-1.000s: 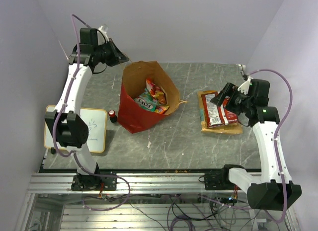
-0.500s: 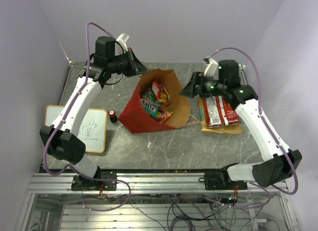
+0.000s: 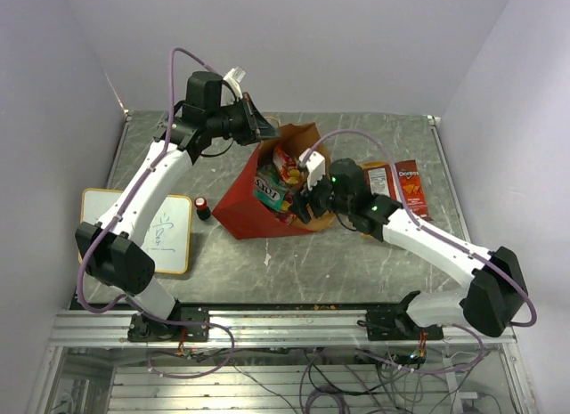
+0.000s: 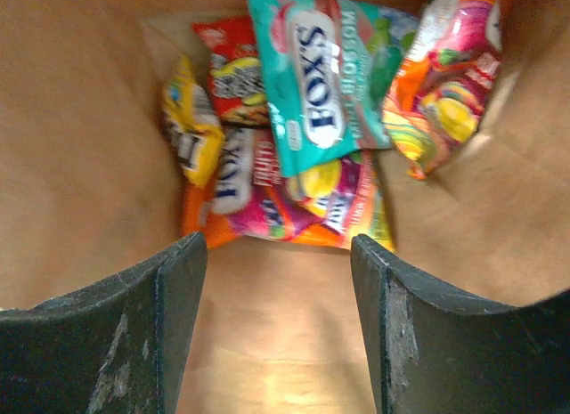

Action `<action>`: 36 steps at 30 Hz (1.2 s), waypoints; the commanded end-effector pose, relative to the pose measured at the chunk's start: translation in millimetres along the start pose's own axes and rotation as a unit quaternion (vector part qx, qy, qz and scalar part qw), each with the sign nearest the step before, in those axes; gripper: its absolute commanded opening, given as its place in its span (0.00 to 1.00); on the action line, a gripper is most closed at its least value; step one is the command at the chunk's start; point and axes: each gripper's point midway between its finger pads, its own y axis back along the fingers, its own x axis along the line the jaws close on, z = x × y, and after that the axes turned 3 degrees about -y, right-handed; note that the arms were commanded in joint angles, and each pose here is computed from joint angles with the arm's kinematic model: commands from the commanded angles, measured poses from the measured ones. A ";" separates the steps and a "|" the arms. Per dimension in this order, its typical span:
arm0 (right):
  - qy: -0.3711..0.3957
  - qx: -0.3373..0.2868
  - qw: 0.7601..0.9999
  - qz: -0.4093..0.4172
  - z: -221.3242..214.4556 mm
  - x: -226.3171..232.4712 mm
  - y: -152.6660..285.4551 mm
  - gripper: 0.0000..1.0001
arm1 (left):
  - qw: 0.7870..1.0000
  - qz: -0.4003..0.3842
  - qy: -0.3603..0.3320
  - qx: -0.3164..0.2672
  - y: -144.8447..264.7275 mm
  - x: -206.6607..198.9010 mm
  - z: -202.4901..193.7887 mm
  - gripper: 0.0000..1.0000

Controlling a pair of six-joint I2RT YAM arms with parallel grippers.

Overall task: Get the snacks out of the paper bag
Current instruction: Take out the snack from the paper bag.

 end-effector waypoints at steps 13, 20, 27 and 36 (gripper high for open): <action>0.296 -0.052 0.948 -0.102 16.9 -71.6 -76.6 0.63 | 1.000 -0.010 -0.006 0.010 18.0 -16.8 -8.4 0.07; 0.310 -0.036 0.942 -0.125 6.2 -93.2 -100.4 0.58 | 1.000 -0.019 -0.008 0.013 18.7 -19.6 -9.9 0.07; 0.318 -0.029 0.939 -0.128 1.3 -101.0 -112.2 0.35 | 1.000 -0.007 -0.018 0.021 21.8 -18.2 -11.0 0.07; 0.270 -0.036 0.960 -0.063 17.2 -72.6 -94.1 0.00 | 1.000 -0.004 -0.021 0.007 21.2 -20.9 -2.1 0.07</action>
